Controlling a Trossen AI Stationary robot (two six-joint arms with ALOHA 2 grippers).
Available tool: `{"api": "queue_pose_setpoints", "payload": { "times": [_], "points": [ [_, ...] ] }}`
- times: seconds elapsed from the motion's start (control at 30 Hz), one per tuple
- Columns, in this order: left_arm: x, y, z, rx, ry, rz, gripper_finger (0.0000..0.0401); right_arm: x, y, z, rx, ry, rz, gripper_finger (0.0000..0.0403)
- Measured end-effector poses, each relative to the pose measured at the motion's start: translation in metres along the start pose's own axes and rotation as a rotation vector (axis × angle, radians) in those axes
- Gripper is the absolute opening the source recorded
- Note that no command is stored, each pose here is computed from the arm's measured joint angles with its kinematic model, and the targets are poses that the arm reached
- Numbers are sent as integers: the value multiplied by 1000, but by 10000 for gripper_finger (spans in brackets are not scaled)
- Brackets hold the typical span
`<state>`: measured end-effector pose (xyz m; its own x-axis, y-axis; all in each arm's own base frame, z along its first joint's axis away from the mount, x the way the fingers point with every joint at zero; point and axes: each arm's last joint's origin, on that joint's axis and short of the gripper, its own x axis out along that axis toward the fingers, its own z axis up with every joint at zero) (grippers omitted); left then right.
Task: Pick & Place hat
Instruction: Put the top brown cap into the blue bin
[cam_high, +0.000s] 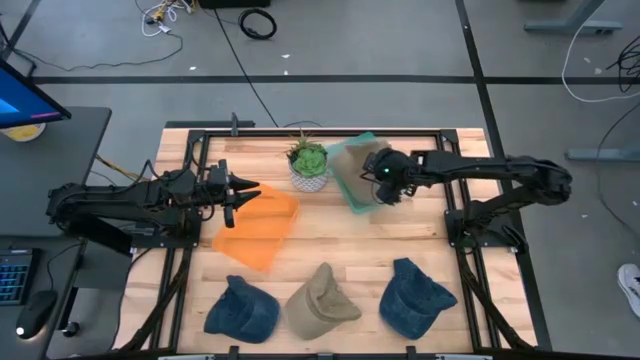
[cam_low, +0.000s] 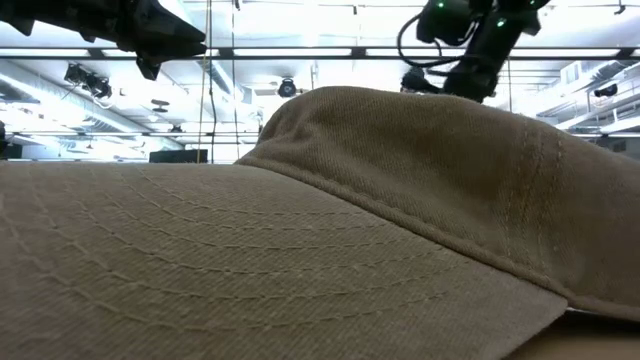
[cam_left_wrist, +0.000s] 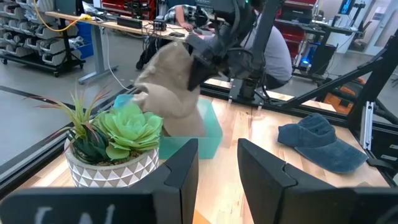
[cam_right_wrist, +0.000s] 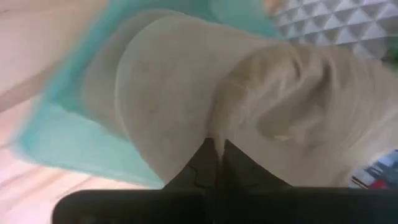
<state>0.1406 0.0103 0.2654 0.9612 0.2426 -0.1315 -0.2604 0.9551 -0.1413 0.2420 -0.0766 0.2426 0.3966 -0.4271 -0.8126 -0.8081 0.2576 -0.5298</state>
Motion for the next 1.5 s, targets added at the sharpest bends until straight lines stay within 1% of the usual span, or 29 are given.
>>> {"api": "queue_pose_setpoints", "payload": {
  "times": [0.03,0.1,0.17,0.23,0.33,0.4,0.47,0.6,0.73,0.8,0.9,1.07,1.13,1.2,1.27,1.33,1.4,1.47,1.5],
  "points": [
    [0,0,0,0,0,0,115,2,-3,-1,-18,28,-19,10],
    [0,0,0,0,0,0,115,5,-4,-3,-81,66,-23,11],
    [0,0,0,0,0,0,115,6,-4,-4,-113,52,-11,11],
    [0,0,0,0,2,1,115,7,0,-4,-99,9,25,10],
    [0,0,-1,2,7,2,115,7,8,-2,-54,-54,108,10],
    [0,0,-1,2,7,2,115,6,10,-1,-7,-106,130,11],
    [0,0,-1,2,7,2,115,7,8,0,73,-129,117,12],
    [0,0,-1,1,7,2,115,7,4,1,275,-129,88,23],
    [0,0,-1,-4,6,1,115,7,5,1,429,-127,115,36],
    [0,0,-1,-26,6,2,115,6,7,1,458,-131,136,42],
    [0,0,-1,-30,6,2,115,6,8,1,454,-128,142,52],
    [0,0,-1,-32,6,2,115,7,3,1,475,-140,94,73],
    [0,0,-1,-33,6,2,115,7,0,1,513,-147,66,84],
    [0,0,-1,-33,6,2,115,7,-3,1,591,-144,41,97],
    [0,0,-1,-33,6,2,115,7,-5,1,713,-130,28,109],
    [0,0,-1,-33,6,2,115,7,-6,1,895,-137,29,121],
    [0,0,-1,-33,6,2,115,7,-8,2,1064,-181,44,132],
    [0,0,-1,-32,6,2,115,6,-9,5,1155,-239,73,142],
    [0,0,-1,-29,6,2,115,5,-10,6,1170,-263,80,147]
  ]
}}
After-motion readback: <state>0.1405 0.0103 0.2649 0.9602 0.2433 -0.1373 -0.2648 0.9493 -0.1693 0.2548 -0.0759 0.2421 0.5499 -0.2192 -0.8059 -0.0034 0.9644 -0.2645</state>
